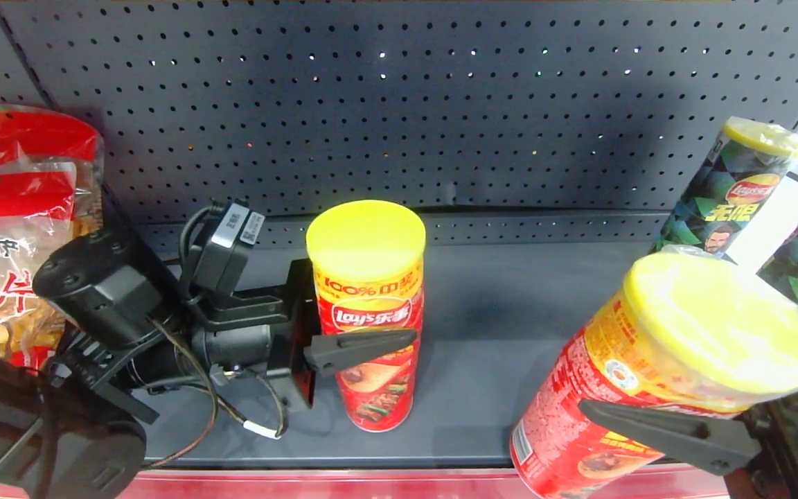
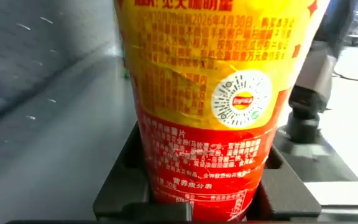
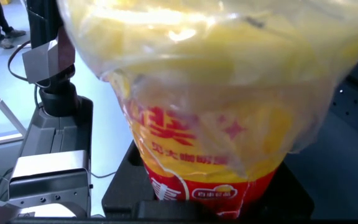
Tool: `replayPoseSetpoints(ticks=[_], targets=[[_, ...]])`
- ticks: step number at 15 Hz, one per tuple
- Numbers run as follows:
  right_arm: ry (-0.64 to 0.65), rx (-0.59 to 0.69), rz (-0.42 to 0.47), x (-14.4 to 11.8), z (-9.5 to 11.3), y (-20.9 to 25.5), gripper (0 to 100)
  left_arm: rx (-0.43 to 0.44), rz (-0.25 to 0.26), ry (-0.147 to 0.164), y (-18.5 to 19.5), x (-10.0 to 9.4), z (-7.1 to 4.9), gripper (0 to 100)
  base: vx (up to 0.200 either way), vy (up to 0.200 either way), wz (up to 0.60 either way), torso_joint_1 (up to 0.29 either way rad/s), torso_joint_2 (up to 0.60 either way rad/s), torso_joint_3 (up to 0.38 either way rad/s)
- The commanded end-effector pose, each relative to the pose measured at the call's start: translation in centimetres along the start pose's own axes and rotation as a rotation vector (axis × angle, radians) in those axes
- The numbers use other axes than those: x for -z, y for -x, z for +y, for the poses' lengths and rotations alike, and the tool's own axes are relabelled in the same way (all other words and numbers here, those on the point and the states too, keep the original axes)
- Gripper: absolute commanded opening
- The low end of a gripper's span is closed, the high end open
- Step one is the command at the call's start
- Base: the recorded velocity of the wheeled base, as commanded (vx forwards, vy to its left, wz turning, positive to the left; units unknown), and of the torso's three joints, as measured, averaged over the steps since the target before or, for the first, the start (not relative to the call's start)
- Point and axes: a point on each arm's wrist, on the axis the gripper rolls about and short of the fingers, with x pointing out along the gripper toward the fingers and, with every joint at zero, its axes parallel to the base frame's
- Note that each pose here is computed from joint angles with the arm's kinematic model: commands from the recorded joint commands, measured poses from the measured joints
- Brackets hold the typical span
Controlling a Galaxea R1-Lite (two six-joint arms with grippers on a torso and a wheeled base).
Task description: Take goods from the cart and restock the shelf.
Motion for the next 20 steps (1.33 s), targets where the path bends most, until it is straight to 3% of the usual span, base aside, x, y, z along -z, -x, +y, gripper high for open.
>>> replayPoseSetpoints(ticks=[1, 18, 19, 20], targets=[[0.001, -0.001, -0.002, -0.04, 0.03, 0.02, 0, 0.004, 0.018, 0.027, 0.13, 0.80, -0.50, 0, 0.000, 0.000, 0.00, 0.000, 0.00, 0.000], [-0.005, -0.002, 0.007, 0.23, 0.11, 0.06, 0, -0.004, 0.023, 0.025, 0.41, 0.95, -0.59, 0, 0.000, 0.000, 0.00, 0.000, 0.00, 0.000], [-0.005, -0.004, 0.006, 0.23, 0.11, 0.06, 0, -0.004, 0.023, 0.025, 0.41, 0.95, -0.59, 100, 0.000, 0.000, 0.00, 0.000, 0.00, 0.000], [-0.005, -0.004, 0.006, 0.23, 0.11, 0.06, 0, -0.004, 0.022, 0.024, 0.41, 0.94, -0.59, 100, 0.000, 0.000, 0.00, 0.000, 0.00, 0.000]])
